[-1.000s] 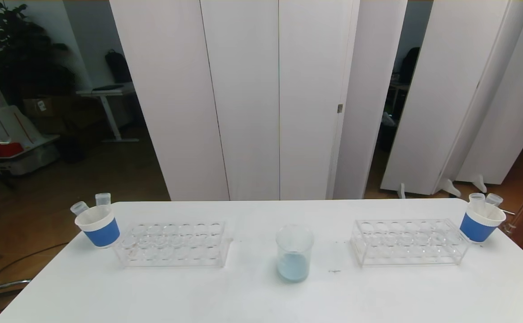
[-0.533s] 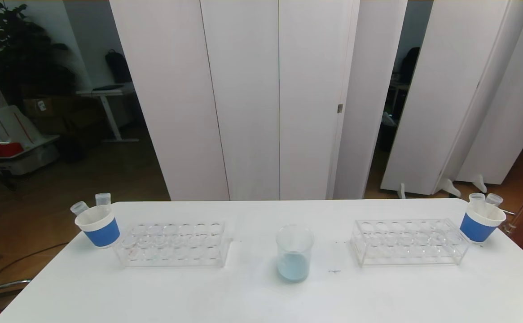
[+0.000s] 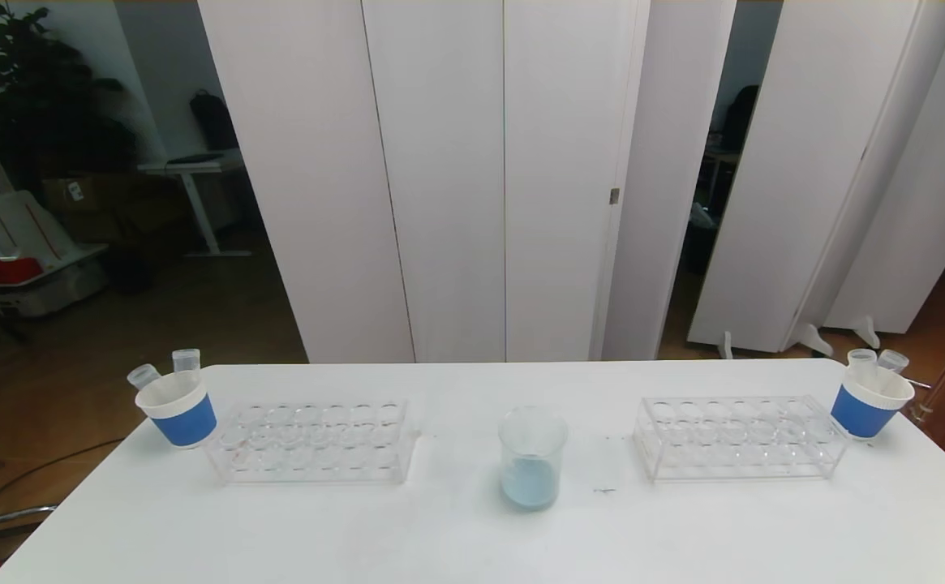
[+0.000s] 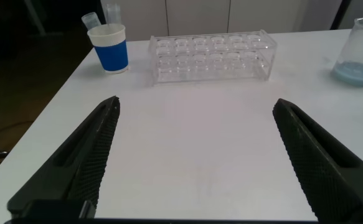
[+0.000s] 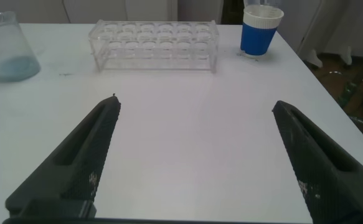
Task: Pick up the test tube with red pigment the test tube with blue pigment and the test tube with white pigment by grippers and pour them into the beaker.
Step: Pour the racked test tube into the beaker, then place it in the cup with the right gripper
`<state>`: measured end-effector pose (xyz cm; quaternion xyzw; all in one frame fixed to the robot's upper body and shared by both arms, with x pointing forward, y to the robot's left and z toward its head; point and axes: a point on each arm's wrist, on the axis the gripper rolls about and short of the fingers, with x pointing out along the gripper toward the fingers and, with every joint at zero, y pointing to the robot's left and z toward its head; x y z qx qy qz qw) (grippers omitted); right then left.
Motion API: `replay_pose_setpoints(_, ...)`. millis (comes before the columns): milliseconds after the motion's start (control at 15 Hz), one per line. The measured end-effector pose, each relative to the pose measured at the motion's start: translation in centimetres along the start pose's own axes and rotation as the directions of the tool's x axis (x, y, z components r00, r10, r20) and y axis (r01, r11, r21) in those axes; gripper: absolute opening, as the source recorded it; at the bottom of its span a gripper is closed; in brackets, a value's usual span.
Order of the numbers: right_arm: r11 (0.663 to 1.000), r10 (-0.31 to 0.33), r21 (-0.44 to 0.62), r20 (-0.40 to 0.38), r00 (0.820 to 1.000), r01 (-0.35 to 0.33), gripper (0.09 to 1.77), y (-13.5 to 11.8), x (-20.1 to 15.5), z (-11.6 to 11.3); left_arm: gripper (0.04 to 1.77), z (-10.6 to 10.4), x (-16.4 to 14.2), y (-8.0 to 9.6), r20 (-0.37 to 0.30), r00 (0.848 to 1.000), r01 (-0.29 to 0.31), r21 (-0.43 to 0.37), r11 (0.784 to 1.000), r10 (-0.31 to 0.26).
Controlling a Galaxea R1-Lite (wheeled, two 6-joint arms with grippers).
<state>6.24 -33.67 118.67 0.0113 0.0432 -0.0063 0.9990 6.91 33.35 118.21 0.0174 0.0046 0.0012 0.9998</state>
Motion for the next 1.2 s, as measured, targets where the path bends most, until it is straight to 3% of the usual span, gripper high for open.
replay_pose_setpoints(333,1.0,0.008,-0.002,0.021,1.0,-0.008,1.75,0.01,0.19,-0.09,1.75,0.0,0.0,0.0,0.0,1.0,0.0,0.0,1.0,0.0)
replay_pose_setpoints(533,1.0,0.014,-0.004,0.116,0.993,-0.014,1.75,0.03,0.48,0.27,1.75,0.0,0.0,0.0,0.0,1.0,0.0,0.0,1.0,0.0)
replay_pose_setpoints(1200,1.0,0.014,-0.004,0.096,0.995,-0.014,1.75,0.02,0.68,-0.26,1.75,0.0,0.0,0.0,0.0,1.0,0.0,0.0,1.0,0.0)
